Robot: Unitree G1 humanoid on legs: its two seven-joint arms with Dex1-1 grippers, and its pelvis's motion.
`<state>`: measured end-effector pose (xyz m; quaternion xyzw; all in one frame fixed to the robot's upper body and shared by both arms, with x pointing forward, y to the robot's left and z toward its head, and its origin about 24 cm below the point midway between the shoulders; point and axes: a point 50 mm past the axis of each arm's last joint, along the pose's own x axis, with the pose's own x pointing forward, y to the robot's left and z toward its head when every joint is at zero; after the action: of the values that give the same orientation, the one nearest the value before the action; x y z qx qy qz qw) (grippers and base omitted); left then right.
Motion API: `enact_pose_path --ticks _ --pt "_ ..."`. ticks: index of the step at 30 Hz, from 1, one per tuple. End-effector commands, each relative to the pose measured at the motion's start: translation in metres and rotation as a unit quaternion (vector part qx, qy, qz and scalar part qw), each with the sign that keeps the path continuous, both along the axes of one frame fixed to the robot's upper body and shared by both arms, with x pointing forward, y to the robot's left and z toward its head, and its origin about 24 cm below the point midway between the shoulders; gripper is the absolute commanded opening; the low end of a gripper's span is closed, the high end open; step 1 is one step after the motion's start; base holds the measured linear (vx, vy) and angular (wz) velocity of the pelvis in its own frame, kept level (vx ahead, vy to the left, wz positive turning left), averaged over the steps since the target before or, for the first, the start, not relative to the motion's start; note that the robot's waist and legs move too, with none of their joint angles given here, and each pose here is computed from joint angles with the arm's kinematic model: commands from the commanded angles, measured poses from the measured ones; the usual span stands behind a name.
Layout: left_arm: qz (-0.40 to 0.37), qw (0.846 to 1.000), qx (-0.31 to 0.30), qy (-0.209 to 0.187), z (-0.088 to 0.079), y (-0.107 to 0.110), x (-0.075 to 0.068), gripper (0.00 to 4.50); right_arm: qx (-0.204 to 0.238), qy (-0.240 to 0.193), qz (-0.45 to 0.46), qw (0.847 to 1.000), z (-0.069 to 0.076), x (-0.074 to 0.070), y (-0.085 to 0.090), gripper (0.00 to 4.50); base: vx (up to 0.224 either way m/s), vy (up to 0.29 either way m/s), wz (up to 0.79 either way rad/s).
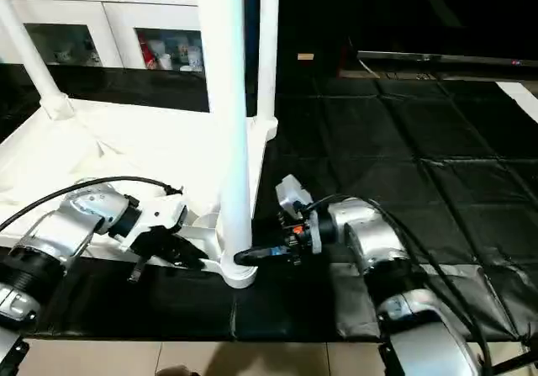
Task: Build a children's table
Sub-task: Rotate leg to tighten
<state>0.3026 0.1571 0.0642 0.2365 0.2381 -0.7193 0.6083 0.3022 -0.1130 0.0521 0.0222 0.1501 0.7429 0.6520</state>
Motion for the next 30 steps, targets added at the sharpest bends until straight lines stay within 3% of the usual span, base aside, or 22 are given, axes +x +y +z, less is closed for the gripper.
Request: enact_pose_path --ticks 1,6,13,17,22,26,27,29,30 --pt "-0.038 0.999 0.018 0.019 -0.004 -0.006 -0.007 0.00 -0.001 -0.013 0.005 1.000 0.005 0.003 0.003 2.35 0.000 0.000 0.00" --pt "-0.035 0.999 0.022 0.019 -0.005 -0.006 -0.006 0.00 0.006 -0.008 0.007 1.000 0.003 0.003 0.007 2.02 0.000 0.000 0.00" --pt "-0.020 0.999 0.021 0.018 -0.005 -0.005 -0.005 0.00 0.013 0.001 0.012 1.000 0.001 0.000 0.007 2.00 0.000 0.000 0.00" --pt "0.027 0.999 0.016 0.017 -0.006 -0.007 0.001 0.00 0.027 0.004 -0.008 1.000 0.000 -0.001 0.008 2.00 0.000 0.000 0.00" --pt "0.137 0.990 -0.016 0.002 -0.004 -0.018 0.021 0.00 0.028 0.005 -0.131 0.991 -0.011 0.001 0.011 1.97 0.000 0.000 0.00" --pt "0.227 0.973 -0.042 -0.017 -0.001 -0.031 0.037 0.00 0.012 0.026 -0.271 0.962 -0.027 0.008 0.022 1.96 0.000 0.000 0.00" --pt "0.261 0.964 -0.050 -0.026 0.000 -0.038 0.044 0.00 0.009 0.035 -0.327 0.944 -0.031 0.012 0.032 1.95 0.000 0.000 0.00" --pt "0.282 0.957 -0.058 -0.029 0.001 -0.042 0.047 0.00 0.008 0.045 -0.351 0.935 -0.032 0.015 0.036 1.95 0.000 0.000 0.00" --pt "0.313 0.947 -0.067 -0.038 0.003 -0.047 0.052 0.00 0.005 0.055 -0.388 0.920 -0.032 0.021 0.043 1.95 0.000 0.000 0.00"
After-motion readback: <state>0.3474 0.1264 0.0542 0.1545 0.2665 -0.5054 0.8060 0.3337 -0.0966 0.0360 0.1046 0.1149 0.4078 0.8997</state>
